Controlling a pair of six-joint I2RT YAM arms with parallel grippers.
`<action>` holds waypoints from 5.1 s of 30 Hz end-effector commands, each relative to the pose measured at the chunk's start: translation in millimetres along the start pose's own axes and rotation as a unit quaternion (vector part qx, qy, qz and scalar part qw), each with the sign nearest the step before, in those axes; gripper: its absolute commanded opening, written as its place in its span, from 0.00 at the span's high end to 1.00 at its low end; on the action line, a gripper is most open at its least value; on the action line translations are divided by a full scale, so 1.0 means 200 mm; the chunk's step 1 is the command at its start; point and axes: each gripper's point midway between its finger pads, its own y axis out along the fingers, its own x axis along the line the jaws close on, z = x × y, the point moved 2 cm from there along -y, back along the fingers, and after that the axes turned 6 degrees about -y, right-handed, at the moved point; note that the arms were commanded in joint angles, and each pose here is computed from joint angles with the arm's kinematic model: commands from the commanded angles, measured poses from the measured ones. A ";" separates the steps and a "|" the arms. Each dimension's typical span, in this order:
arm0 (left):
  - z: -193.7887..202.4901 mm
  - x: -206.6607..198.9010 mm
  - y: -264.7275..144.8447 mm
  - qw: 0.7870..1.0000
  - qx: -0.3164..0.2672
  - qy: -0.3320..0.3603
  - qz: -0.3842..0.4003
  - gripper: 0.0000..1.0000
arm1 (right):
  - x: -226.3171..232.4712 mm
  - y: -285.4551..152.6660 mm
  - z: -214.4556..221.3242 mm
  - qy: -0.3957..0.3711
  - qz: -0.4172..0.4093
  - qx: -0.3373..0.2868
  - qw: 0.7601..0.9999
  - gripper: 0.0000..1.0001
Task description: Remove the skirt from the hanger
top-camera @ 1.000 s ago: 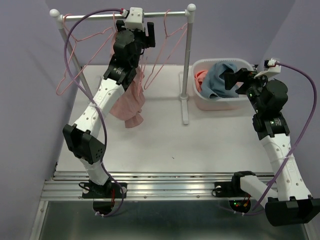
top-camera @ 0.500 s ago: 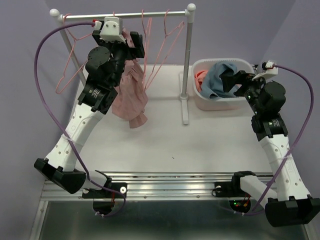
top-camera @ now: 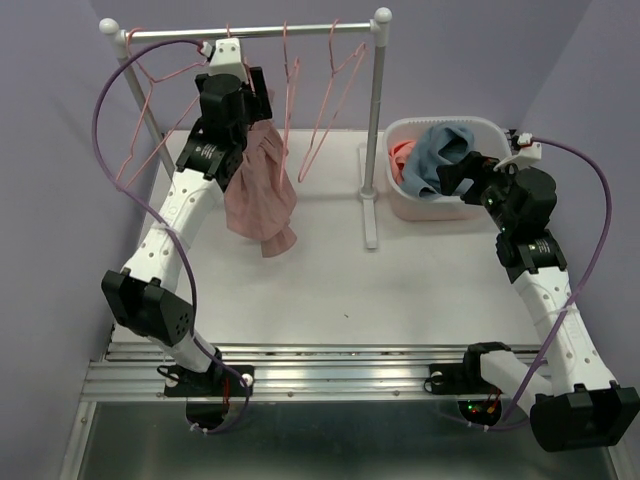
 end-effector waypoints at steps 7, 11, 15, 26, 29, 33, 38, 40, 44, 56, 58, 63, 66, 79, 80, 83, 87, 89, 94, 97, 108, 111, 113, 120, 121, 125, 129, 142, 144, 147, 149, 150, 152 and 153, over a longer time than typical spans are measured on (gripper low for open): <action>-0.26 -0.05 0.07 0.998 -0.043 -0.040 0.022 0.99 | 0.01 -0.01 -0.05 -0.005 -0.002 -0.018 1.000 0.00; -0.38 -0.06 0.01 0.996 -0.072 -0.049 0.033 1.00 | 0.01 -0.01 -0.05 -0.006 -0.003 -0.018 1.000 0.00; -0.48 -0.06 -0.10 0.993 -0.098 -0.052 0.047 1.00 | 0.01 -0.01 -0.06 -0.007 0.000 -0.020 1.000 0.00; -0.63 -0.03 -0.36 0.984 -0.151 -0.067 0.073 1.00 | -0.01 -0.01 -0.04 -0.010 0.008 -0.016 1.000 0.00; -0.61 -0.04 -0.40 0.984 -0.145 -0.069 0.080 1.00 | -0.01 -0.01 -0.03 -0.009 0.008 -0.013 1.000 0.00; -0.47 0.03 -0.44 0.987 -0.124 -0.091 0.053 1.00 | -0.03 -0.01 0.00 -0.018 0.018 0.001 1.000 0.00; -0.13 0.14 -0.58 0.986 -0.078 -0.148 0.007 1.00 | 0.09 -0.02 0.16 -0.047 -0.024 0.046 0.998 0.00; 0.03 0.16 -0.65 0.984 -0.057 -0.168 0.003 1.00 | 0.26 -0.03 0.30 -0.074 -0.077 0.078 0.991 0.00; 0.29 0.23 -0.72 0.982 -0.013 -0.184 -0.046 1.00 | 0.50 -0.06 0.50 -0.110 -0.145 0.111 0.977 0.00; 0.48 0.24 -0.66 0.956 -0.006 -0.245 -0.163 1.00 | 1.22 -0.53 0.84 -0.133 -0.440 0.078 0.885 0.00; 0.49 0.23 -0.66 0.952 -0.005 -0.258 -0.162 1.00 | 1.32 -0.54 0.82 -0.119 -0.461 0.058 0.878 0.00; 0.51 0.23 -0.65 0.950 -0.003 -0.257 -0.177 1.00 | 1.48 -0.45 0.88 -0.121 -0.447 0.043 0.885 0.00; 0.50 0.24 -0.65 0.947 -0.009 -0.262 -0.188 1.00 | 1.55 -0.42 0.87 -0.122 -0.448 0.038 0.885 0.02; 0.51 0.23 -0.63 0.948 -0.006 -0.252 -0.196 1.00 | 1.67 -0.32 0.94 -0.125 -0.426 0.040 0.895 0.54; 0.49 0.24 -0.64 0.947 -0.014 -0.251 -0.202 1.00 | 1.65 -0.32 0.98 -0.135 -0.426 0.056 0.893 0.57; 0.43 0.25 -0.64 0.949 -0.022 -0.239 -0.206 1.00 | 1.57 -0.36 1.11 -0.148 -0.425 0.103 0.887 0.70; 0.36 0.23 -0.62 0.949 -0.032 -0.235 -0.209 1.00 | 1.48 -0.39 1.22 -0.148 -0.403 0.150 0.891 0.83; 0.35 0.22 -0.60 0.948 -0.033 -0.238 -0.208 1.00 | 1.45 -0.39 1.25 -0.139 -0.393 0.159 0.895 0.95; 0.30 0.21 -0.57 0.949 -0.038 -0.243 -0.199 1.00 | 1.33 -0.37 1.37 -0.138 -0.338 0.188 0.912 0.99; 0.26 0.26 -0.56 0.945 -0.049 -0.245 -0.210 1.00 | 1.25 -0.33 1.45 -0.138 -0.284 0.209 0.926 0.99; 0.11 0.63 -0.51 0.904 -0.114 -0.257 -0.323 1.00 | 0.85 -0.44 1.76 -0.098 -0.140 0.317 0.933 1.00; 0.14 0.71 -0.49 0.885 -0.120 -0.254 -0.372 1.00 | 0.80 -0.48 1.76 -0.086 -0.124 0.328 0.932 0.99; 0.15 0.76 -0.47 0.870 -0.125 -0.254 -0.404 1.00 | 0.75 -0.51 1.77 -0.077 -0.111 0.332 0.933 0.99; 0.18 0.80 -0.40 0.865 -0.115 -0.252 -0.418 1.00 | 0.65 -0.57 1.84 -0.094 -0.090 0.364 0.922 0.99; 0.19 0.80 -0.40 0.866 -0.112 -0.255 -0.416 1.00 | 0.64 -0.58 1.85 -0.093 -0.090 0.368 0.921 0.99; 0.20 0.74 -0.36 0.887 -0.088 -0.261 -0.371 1.00 | 0.67 -0.56 1.83 -0.106 -0.113 0.355 0.922 0.99; 0.23 0.62 -0.35 0.924 -0.043 -0.263 -0.273 1.00 | 0.80 -0.43 1.66 -0.121 -0.123 0.291 0.941 0.99; 0.44 0.23 -0.55 0.964 0.097 -0.248 -0.019 1.00 | 1.06 0.01 1.23 -0.032 -0.079 0.173 0.981 0.99; 0.51 0.20 -0.59 0.960 0.123 -0.250 0.002 1.00 | 1.08 0.07 1.16 -0.020 -0.074 0.151 0.986 0.99; 0.63 0.20 -0.64 0.955 0.159 -0.251 -0.002 1.00 | 1.14 0.13 1.11 0.001 -0.078 0.130 0.988 0.99; 0.70 0.18 -0.67 0.953 0.182 -0.243 0.000 1.00 | 1.16 0.16 1.08 0.016 -0.083 0.120 0.989 0.99; 0.71 0.18 -0.68 0.952 0.189 -0.240 0.003 1.00 | 1.17 0.17 1.08 0.018 -0.084 0.119 0.989 0.99; 0.75 0.17 -0.73 0.952 0.204 -0.229 0.001 1.00 | 1.16 0.18 1.07 0.019 -0.080 0.117 0.990 0.99; 0.74 0.19 -0.73 0.955 0.198 -0.223 -0.008 1.00 | 1.14 0.18 1.08 0.015 -0.077 0.117 0.990 0.99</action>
